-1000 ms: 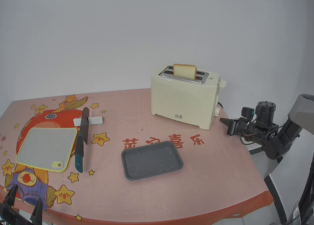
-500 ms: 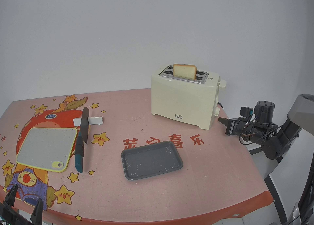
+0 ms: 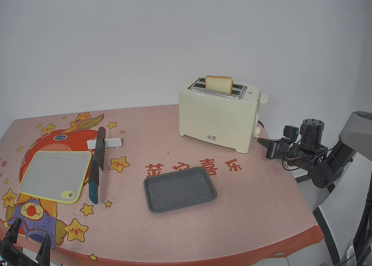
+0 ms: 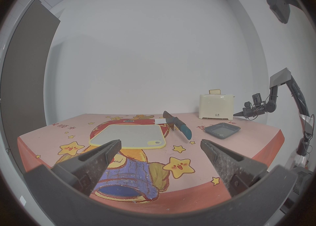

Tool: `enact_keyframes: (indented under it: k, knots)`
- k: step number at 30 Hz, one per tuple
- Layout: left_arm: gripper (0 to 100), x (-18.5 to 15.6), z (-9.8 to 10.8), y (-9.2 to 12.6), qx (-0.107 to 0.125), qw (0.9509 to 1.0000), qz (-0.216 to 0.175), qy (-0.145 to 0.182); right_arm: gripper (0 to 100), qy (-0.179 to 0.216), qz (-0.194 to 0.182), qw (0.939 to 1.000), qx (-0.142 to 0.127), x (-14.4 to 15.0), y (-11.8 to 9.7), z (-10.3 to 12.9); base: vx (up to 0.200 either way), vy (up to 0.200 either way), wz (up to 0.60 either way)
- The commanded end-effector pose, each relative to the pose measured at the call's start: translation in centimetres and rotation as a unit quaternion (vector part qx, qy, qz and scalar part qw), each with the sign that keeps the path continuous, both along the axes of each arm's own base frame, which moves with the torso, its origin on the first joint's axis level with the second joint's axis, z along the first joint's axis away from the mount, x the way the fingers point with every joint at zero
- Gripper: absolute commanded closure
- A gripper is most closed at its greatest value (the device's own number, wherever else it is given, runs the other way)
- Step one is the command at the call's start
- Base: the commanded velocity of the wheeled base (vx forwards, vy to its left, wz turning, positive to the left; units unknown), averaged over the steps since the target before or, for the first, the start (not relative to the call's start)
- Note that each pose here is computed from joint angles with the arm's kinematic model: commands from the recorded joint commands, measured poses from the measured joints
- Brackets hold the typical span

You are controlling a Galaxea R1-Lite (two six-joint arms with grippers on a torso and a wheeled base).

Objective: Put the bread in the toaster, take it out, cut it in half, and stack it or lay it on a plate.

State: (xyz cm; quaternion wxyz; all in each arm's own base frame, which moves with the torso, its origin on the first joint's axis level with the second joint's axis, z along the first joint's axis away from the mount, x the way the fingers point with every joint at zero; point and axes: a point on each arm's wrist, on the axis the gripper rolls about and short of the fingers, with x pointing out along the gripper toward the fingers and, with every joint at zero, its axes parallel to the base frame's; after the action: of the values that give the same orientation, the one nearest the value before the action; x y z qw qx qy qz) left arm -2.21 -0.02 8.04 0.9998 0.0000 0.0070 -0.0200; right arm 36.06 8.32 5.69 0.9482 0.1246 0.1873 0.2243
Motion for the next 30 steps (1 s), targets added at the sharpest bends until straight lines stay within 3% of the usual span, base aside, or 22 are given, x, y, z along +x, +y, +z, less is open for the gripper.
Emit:
enact_keyframes:
  k: [1, 8, 30]
  knots:
    - [0, 0.1, -0.5, 0.0, 0.000, 1.0000, 0.000, 0.008, 100, 0.000, -0.001, 1.0000, 0.000, 0.2, 0.0, -0.4, 0.000, 0.000, 0.00]
    - [0, 0.1, -0.5, 0.0, 0.000, 1.0000, 0.000, 0.008, 100, -0.010, -0.006, 0.9999, -0.001, 0.5, 0.3, -1.2, 0.000, 0.000, 0.00]
    - [0, 0.1, -0.5, 0.0, 0.000, 1.0000, 0.000, 0.008, 100, -0.017, 0.006, 0.9998, 0.001, 0.0, 1.3, -0.5, 0.000, 0.000, 0.00]
